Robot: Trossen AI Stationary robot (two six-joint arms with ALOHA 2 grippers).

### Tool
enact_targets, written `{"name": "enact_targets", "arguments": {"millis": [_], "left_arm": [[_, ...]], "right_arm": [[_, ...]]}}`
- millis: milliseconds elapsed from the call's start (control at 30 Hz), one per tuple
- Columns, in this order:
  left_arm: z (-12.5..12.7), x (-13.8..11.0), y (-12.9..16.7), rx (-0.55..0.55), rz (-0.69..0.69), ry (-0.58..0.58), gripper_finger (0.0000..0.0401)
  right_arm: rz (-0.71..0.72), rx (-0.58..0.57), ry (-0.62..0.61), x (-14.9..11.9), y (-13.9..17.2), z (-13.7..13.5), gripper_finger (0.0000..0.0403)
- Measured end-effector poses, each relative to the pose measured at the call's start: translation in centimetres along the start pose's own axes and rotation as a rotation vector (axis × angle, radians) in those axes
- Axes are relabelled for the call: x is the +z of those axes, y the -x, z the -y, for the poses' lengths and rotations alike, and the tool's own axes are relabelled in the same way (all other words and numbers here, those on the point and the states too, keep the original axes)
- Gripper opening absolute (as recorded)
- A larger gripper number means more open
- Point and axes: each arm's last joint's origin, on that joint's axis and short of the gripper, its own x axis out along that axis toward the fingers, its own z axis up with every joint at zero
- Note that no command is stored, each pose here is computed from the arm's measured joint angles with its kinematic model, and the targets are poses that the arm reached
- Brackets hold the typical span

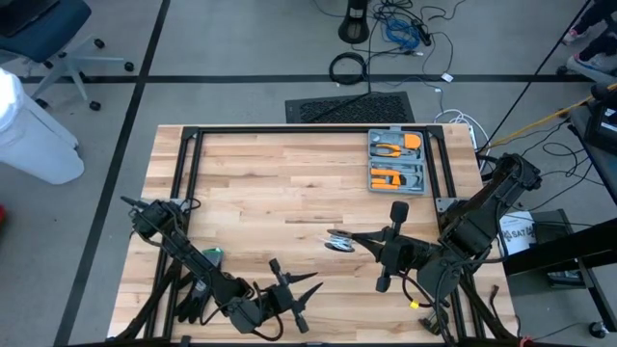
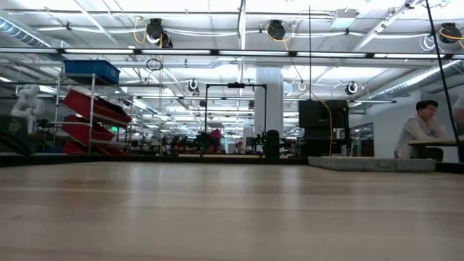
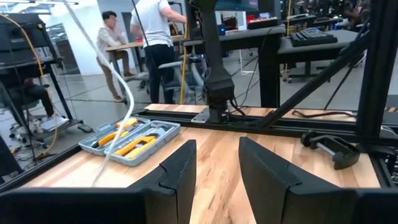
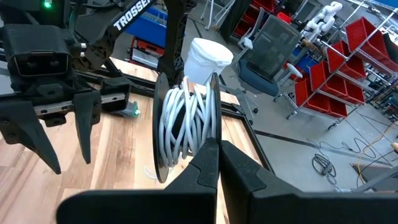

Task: Coil cords
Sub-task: Coil the white wire onto the spool

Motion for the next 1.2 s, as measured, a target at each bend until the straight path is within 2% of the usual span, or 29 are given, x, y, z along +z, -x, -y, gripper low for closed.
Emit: {"name": "enact_targets", "arguments": {"millis": [200, 367, 567, 1200], "left_arm": [[-0.2, 0.0, 0.0, 0.070, -0.010, -0.006, 0.0128], [-0.4, -0.1, -0.3, 0.085, -0.012, -0.001, 0.0128], [-0.7, -0.1, -1.3, 0.035, -0.004, 0.024, 0.0128], [-0.6, -0.2, -1.1, 0.032, -0.010, 0.009, 0.0128]], "right_arm": [[0.000, 0.000, -0.001, 0.0, 0.0, 0.0, 0.0000], [0.001, 0.000, -0.001, 0.0, 0.0, 0.0, 0.0000], [0.001, 0.000, -0.002, 0.0, 0.0, 0.0, 0.0000], [0.001, 0.000, 0.002, 0.0, 0.0, 0.0, 0.0000]]}}
